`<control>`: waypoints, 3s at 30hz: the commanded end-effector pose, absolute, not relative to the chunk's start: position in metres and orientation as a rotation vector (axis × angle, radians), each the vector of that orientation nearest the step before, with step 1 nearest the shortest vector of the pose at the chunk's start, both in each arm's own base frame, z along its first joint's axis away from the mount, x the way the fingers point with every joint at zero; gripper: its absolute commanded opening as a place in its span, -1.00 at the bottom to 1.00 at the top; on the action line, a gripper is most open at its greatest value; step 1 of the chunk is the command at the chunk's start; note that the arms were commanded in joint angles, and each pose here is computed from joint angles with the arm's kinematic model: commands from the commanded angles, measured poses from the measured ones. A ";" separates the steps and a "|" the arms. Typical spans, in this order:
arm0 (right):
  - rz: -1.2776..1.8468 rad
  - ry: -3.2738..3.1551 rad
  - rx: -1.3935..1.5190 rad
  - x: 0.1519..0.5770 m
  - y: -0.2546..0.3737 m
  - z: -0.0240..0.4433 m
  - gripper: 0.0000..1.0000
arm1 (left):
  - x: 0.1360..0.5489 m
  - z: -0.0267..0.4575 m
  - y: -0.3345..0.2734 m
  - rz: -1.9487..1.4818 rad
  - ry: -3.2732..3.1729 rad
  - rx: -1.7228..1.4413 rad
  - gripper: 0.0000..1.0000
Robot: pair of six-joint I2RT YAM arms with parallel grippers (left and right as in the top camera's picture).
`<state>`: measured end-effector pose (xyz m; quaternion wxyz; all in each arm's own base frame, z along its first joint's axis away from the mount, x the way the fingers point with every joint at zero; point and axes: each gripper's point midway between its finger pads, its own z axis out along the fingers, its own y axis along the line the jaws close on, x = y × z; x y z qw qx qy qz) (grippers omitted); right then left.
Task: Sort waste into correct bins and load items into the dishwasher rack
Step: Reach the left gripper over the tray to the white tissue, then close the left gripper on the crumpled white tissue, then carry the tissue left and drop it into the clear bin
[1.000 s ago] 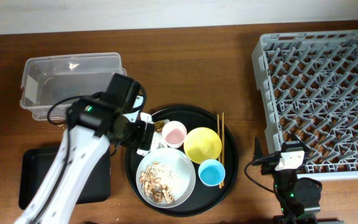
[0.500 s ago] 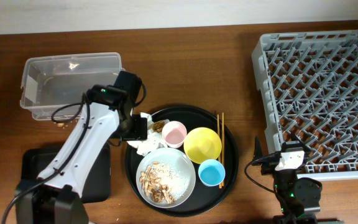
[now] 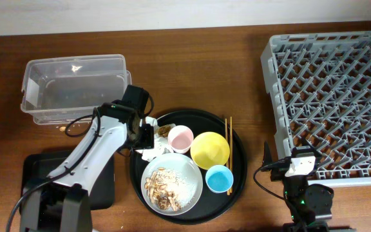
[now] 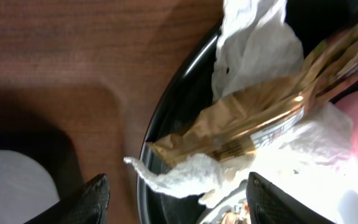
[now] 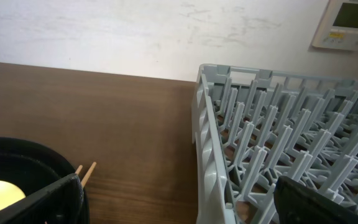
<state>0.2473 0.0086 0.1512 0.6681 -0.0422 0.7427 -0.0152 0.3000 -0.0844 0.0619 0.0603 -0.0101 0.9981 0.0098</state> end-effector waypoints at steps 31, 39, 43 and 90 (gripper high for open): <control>-0.044 1.686 -0.084 0.247 0.006 0.147 0.97 | 0.294 0.082 -0.092 -0.083 2.998 -0.046 -0.98; -0.044 1.685 -0.084 0.247 0.006 0.147 0.97 | 0.281 0.122 -0.088 -0.114 2.930 -0.045 -0.99; -0.044 1.685 -0.084 0.247 0.006 0.147 0.97 | 0.276 0.148 -0.090 -0.177 2.861 -0.039 -0.99; -0.044 1.686 -0.084 0.247 0.006 0.147 0.97 | 0.332 0.257 -0.049 -0.526 2.374 -0.250 0.98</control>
